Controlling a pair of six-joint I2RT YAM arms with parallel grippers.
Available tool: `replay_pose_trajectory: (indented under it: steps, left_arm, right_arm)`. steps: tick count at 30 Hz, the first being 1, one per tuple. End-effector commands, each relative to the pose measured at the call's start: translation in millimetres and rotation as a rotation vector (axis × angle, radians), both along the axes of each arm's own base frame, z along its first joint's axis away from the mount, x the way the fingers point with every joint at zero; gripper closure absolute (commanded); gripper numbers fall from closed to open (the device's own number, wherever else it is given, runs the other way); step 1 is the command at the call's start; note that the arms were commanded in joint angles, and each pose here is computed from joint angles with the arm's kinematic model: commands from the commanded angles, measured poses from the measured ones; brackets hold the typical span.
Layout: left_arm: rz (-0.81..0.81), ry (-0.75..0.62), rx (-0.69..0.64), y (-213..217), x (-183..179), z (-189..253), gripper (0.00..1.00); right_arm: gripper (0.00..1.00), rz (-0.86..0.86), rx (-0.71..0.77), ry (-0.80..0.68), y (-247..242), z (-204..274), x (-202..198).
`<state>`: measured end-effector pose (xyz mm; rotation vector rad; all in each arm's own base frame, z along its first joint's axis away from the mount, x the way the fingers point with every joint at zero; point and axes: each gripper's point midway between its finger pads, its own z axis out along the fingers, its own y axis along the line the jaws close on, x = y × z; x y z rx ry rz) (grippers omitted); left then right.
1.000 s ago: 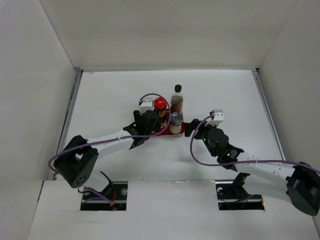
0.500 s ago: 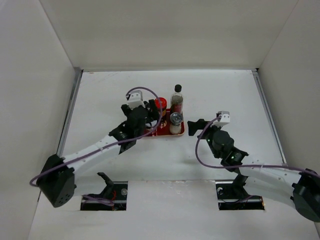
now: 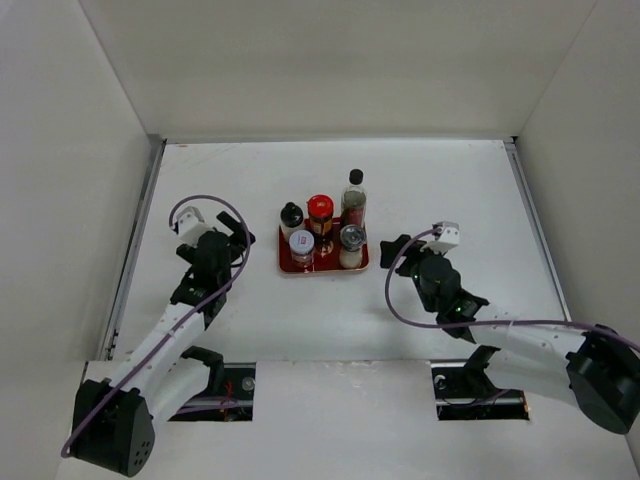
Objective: Organize the condiment bottles
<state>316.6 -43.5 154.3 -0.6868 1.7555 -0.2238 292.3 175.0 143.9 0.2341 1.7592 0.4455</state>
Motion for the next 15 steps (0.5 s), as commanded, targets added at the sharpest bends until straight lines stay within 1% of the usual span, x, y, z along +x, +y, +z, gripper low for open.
replay_pose_trajectory:
  steps: [1,2,5,9,11,12,13,15]
  left_arm:
    - [0.017,0.021,-0.103,3.7,-2.3,-4.0,0.00]
    - [0.015,0.045,-0.105,3.5,-4.0,-8.2,0.00]
    - [-0.001,0.094,-0.101,-0.3,-8.7,-15.1,0.00]
    - [-0.016,0.089,-0.110,-1.8,-14.7,-13.0,0.00]
    - [-0.028,0.072,-0.112,-3.7,-17.1,-10.0,0.00]
    - [-0.031,0.073,-0.112,-4.4,-18.0,-10.1,0.00]
    - [-0.036,0.072,-0.110,-5.8,-18.0,-8.7,0.00]
    - [-0.043,0.080,-0.101,-7.7,-17.9,-8.5,0.00]
  right_arm:
    - [0.13,-0.059,0.095,-0.066,-12.1,22.4,6.4]
    - [0.28,-0.080,0.102,-0.073,-19.6,22.7,6.8]
    - [0.62,-0.153,0.120,-0.067,-43.2,20.0,10.2]
    - [0.78,-0.199,0.124,-0.016,-57.3,10.4,14.3]
    - [0.79,-0.218,0.117,0.007,-61.8,6.6,16.3]
    - [0.78,-0.221,0.115,0.013,-62.0,6.2,16.8]
    - [0.74,-0.221,0.112,0.016,-61.7,6.9,17.2]
    - [0.56,-0.235,0.104,0.020,-63.1,9.6,19.1]
